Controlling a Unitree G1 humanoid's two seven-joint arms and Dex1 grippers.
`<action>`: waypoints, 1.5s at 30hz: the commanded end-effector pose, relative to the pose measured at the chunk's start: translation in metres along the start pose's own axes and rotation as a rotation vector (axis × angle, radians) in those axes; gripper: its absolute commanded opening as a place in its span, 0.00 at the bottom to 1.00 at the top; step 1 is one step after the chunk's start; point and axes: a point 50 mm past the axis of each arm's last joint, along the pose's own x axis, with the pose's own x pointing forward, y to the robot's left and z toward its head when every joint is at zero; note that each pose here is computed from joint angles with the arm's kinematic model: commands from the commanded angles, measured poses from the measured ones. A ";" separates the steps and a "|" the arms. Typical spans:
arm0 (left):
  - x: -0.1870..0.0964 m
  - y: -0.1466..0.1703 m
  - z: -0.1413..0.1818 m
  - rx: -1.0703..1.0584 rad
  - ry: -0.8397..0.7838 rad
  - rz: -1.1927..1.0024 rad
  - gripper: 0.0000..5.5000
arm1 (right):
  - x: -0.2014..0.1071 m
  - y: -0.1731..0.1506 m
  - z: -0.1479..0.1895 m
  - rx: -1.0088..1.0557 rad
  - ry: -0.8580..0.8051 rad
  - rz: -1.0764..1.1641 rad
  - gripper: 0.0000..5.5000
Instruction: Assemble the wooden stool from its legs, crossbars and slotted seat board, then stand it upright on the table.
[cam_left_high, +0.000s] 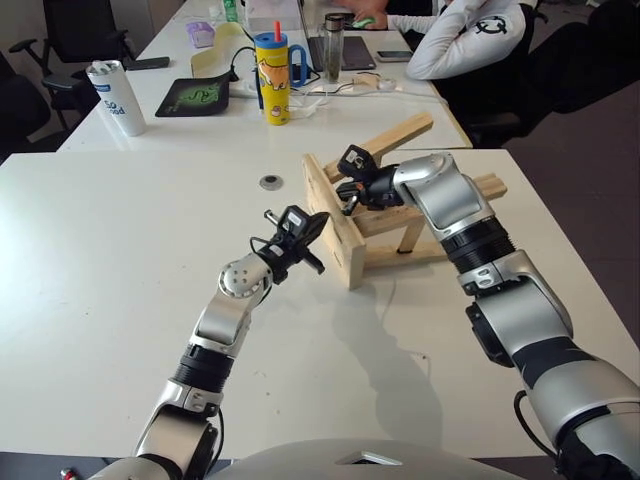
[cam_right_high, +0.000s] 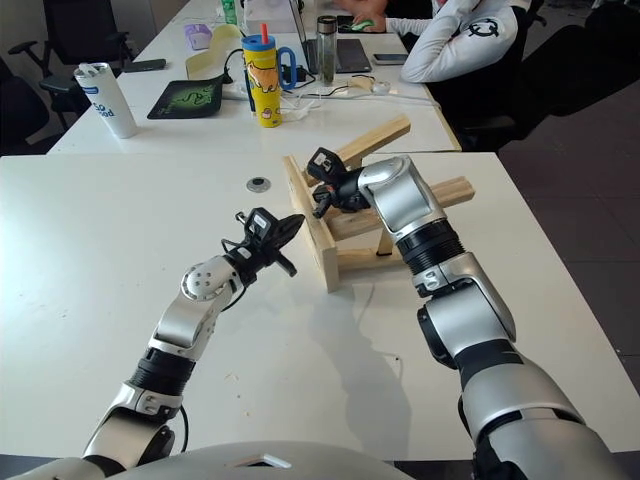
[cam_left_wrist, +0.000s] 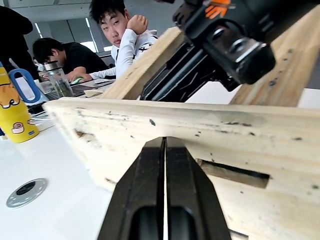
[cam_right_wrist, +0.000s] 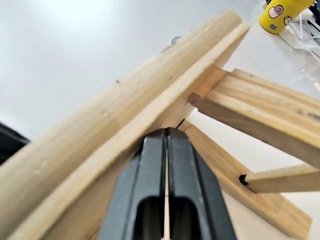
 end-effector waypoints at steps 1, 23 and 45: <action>0.016 -0.034 0.024 0.003 -0.082 -0.172 0.00 | 0.010 0.039 0.006 -0.093 -0.059 0.295 0.00; 0.017 -0.035 0.051 0.027 -0.156 -0.184 0.00 | 0.000 0.016 -0.015 -0.239 -0.007 0.233 0.00; 0.007 -0.031 0.048 0.016 -0.136 -0.164 0.00 | -0.062 -0.061 -0.022 0.035 -0.225 -0.281 0.00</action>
